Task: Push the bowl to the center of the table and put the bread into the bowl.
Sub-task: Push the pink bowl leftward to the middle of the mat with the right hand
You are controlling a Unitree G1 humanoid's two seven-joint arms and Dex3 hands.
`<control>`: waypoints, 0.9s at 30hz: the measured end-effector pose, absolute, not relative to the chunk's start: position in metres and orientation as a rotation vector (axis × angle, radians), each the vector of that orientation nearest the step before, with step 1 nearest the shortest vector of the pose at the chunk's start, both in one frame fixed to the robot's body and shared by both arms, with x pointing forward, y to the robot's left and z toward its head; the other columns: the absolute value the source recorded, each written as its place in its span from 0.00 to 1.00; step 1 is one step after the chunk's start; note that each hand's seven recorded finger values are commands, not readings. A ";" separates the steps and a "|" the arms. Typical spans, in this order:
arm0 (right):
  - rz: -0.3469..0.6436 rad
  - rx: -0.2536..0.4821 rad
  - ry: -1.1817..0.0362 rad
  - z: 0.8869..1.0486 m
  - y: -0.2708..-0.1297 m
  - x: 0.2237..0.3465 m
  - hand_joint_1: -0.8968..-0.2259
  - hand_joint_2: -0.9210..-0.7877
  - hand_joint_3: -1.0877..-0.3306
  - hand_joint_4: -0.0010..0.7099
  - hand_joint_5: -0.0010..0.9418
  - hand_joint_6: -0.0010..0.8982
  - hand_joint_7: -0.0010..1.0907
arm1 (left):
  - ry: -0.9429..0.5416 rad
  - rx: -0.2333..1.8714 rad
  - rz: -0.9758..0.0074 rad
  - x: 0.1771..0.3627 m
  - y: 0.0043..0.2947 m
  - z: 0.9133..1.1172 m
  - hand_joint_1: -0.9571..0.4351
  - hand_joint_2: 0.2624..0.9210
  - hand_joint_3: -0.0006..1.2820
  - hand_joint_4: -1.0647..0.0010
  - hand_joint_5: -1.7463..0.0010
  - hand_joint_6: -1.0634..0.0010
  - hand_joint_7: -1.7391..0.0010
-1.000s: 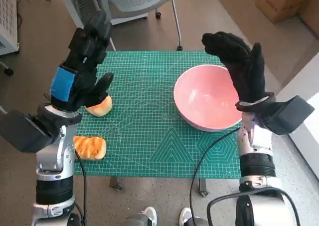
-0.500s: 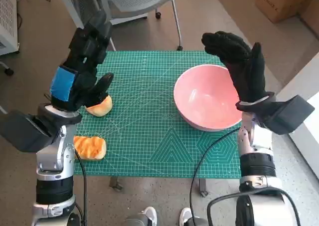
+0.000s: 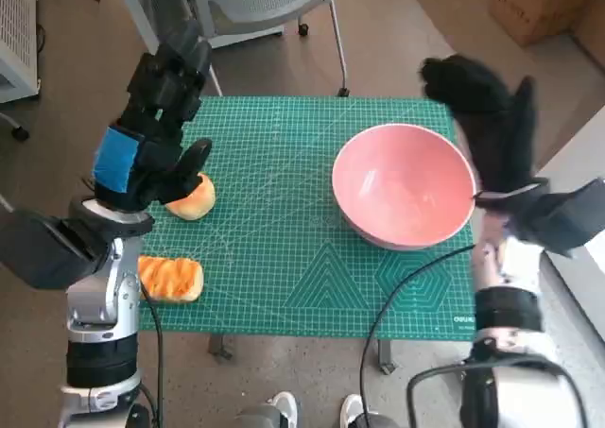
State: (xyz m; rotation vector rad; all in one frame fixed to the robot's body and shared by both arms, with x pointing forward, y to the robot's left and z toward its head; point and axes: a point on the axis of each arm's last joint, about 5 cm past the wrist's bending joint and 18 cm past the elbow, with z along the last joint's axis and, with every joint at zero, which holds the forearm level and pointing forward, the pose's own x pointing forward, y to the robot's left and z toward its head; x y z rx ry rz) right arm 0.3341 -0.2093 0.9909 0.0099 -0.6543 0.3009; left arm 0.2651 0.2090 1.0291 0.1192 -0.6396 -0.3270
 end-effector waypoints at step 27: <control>-0.135 -0.056 -0.210 0.962 -0.234 0.335 0.34 0.00 0.43 0.07 0.00 0.25 0.00 | -0.633 0.120 -0.298 0.262 0.213 1.023 0.18 1.00 0.34 0.98 1.00 1.00 0.82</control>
